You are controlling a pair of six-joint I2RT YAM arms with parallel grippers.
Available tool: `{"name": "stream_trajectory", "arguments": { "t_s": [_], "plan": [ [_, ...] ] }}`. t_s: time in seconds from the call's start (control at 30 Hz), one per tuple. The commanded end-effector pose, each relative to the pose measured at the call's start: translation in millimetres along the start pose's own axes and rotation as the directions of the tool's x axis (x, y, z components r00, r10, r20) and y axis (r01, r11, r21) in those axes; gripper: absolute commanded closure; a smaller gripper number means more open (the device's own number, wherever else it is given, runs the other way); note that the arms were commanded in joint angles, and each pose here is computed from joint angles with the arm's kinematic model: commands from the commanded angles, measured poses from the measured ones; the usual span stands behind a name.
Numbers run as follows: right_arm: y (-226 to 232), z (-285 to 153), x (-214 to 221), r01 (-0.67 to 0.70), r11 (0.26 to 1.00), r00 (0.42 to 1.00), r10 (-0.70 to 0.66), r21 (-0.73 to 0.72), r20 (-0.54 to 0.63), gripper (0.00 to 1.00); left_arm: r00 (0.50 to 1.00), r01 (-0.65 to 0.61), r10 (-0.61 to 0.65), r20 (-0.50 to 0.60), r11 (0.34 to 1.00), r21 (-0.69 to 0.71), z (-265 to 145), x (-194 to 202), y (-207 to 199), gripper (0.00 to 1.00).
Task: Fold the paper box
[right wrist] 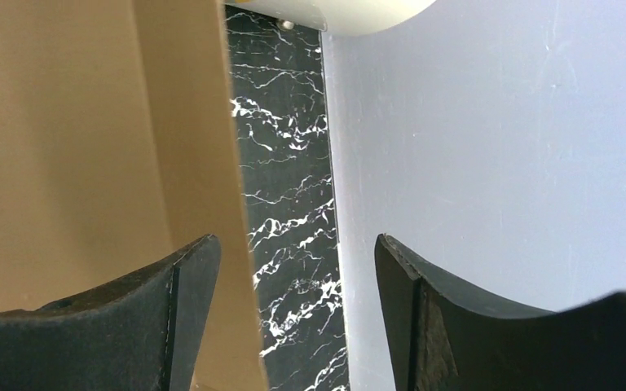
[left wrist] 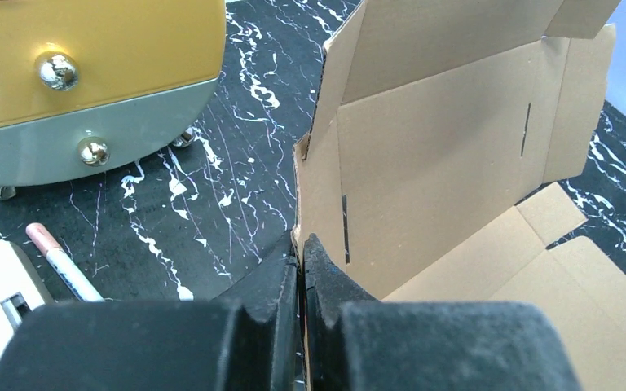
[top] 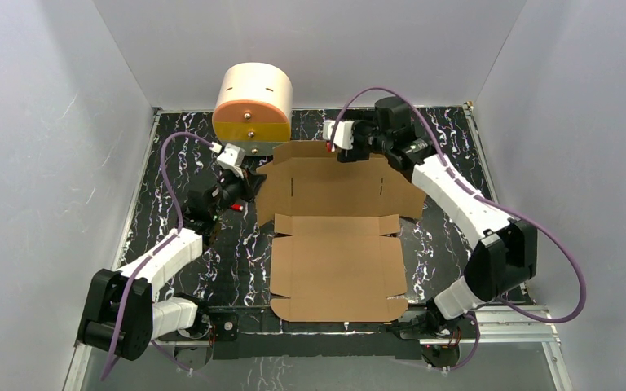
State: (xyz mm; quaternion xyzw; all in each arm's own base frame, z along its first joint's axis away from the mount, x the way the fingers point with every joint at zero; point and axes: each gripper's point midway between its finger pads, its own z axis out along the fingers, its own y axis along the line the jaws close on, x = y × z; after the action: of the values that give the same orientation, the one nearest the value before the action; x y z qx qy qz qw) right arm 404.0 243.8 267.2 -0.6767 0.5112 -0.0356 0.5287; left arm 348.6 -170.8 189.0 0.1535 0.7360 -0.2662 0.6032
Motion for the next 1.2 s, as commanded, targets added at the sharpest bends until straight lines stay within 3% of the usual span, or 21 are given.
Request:
{"name": "stream_trajectory", "arguments": {
  "t_s": [0.0, 0.23, 0.53, 0.77, 1.0, 1.17],
  "plan": [
    [-6.6, 1.9, -8.0, -0.034, 0.997, 0.998, 0.037, -0.067, 0.041, 0.22, 0.992, -0.111, 0.11, 0.063, 0.994, 0.002, -2.0, -15.2, -2.2, 1.0],
    [13.0, 18.5, -12.4, -0.065, 0.972, 0.994, 0.084, -0.225, 0.076, 0.23, 0.99, -0.132, 0.131, 0.053, 0.991, 0.012, -2.4, -9.5, -6.4, 1.0],
    [26.2, 25.3, 1.5, -0.082, 0.957, 0.996, 0.092, -0.277, 0.021, 0.32, 0.988, -0.142, 0.14, 0.065, 0.99, 0.018, -4.4, -12.3, -11.5, 1.0],
    [32.1, 18.3, 4.0, -0.074, 0.953, 0.997, 0.078, -0.294, 0.002, 0.5, 0.987, -0.144, 0.143, 0.069, 0.99, 0.008, -4.5, -13.0, -10.2, 1.0],
    [38.1, 9.0, 0.2, -0.061, 0.957, 0.998, 0.057, -0.284, -0.021, 0.78, 0.987, -0.134, 0.135, 0.089, 0.991, -0.009, -5.5, -10.5, -7.2, 1.0],
    [46.2, 5.2, 2.4, -0.026, 0.973, 0.999, 0.019, -0.23, -0.035, 0.88, 0.992, -0.099, 0.103, 0.073, 0.994, -0.051, -2.7, -3.6, 1.5, 1.0]
  ]
}}
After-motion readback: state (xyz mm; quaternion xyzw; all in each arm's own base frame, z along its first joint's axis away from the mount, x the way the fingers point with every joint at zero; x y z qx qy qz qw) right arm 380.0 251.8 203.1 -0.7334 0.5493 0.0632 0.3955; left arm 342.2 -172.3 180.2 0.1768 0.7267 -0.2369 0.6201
